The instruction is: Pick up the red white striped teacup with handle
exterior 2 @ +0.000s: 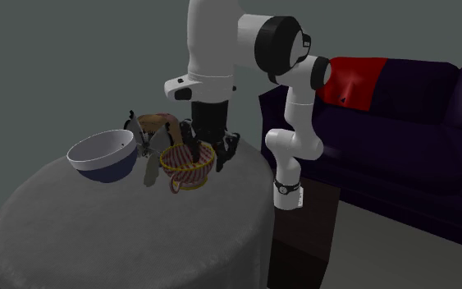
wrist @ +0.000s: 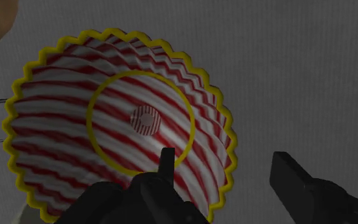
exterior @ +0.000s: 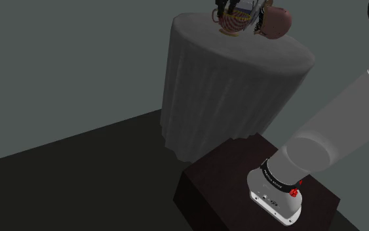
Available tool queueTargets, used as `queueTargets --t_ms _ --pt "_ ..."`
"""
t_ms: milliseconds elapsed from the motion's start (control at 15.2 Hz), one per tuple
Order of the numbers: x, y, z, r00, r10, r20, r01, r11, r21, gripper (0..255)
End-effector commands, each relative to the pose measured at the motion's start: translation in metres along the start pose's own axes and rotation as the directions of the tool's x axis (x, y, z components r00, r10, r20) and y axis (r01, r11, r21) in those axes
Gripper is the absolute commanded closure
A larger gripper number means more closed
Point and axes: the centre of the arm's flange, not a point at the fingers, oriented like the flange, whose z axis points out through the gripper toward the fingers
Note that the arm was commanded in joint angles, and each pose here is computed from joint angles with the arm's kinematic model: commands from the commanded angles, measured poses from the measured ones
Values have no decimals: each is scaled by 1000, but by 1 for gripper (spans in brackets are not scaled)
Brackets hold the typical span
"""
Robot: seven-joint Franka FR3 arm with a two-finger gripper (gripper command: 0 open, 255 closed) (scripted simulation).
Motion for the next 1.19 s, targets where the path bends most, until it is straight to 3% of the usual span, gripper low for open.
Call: queueTargets --t_ms 0,528,1122 --pt "0 0 1 1000 0 0 0 1000 0 255" --pt "0 0 1 1000 0 0 0 1000 0 255" --pt "0 5 -46 1000 0 0 0 1000 0 255"
